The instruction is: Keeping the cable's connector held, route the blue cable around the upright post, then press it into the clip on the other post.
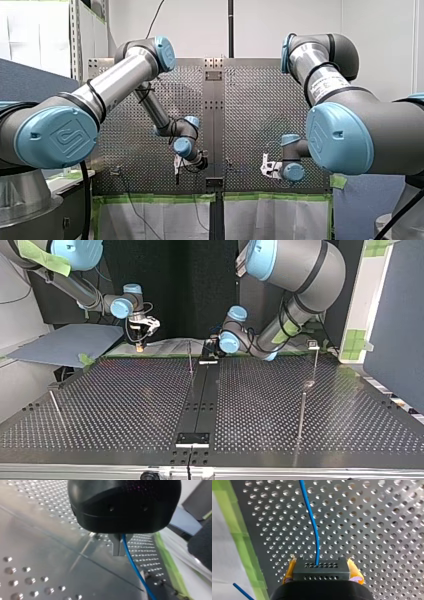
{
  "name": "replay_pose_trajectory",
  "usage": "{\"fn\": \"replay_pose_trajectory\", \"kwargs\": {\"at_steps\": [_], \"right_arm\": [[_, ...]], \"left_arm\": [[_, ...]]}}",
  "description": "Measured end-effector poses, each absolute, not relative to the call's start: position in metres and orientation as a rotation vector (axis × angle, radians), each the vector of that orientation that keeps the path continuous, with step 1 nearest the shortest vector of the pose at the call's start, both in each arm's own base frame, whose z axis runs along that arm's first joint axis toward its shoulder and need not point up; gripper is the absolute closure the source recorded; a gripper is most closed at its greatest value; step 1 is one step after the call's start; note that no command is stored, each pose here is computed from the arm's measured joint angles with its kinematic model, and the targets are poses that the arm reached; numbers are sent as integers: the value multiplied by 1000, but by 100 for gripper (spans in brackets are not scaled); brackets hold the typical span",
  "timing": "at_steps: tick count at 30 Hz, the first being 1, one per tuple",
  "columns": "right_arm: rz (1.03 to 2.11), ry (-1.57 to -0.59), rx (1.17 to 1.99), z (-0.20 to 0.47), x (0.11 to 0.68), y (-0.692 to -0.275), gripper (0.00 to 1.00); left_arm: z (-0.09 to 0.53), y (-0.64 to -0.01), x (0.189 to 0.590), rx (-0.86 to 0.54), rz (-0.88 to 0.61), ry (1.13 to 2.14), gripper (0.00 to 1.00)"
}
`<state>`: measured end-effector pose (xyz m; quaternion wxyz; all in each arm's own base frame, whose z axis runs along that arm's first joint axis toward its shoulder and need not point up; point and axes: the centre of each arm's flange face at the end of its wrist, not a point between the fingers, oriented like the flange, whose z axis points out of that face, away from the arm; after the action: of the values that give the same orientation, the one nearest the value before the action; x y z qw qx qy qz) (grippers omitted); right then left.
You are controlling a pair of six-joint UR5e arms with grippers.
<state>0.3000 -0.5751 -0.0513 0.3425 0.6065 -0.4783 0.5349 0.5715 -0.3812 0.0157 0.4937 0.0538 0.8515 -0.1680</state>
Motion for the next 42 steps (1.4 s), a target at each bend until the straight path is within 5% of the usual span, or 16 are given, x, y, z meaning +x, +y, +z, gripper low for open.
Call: {"fn": "replay_pose_trajectory", "kwargs": {"at_steps": [21, 42], "right_arm": [[1365, -1088, 1799, -61, 331, -540, 100], [1357, -1070, 1861, -67, 330, -514, 100]], "left_arm": [[14, -452, 508, 305, -382, 2081, 100], [11, -443, 490, 352, -230, 2185, 100]]}}
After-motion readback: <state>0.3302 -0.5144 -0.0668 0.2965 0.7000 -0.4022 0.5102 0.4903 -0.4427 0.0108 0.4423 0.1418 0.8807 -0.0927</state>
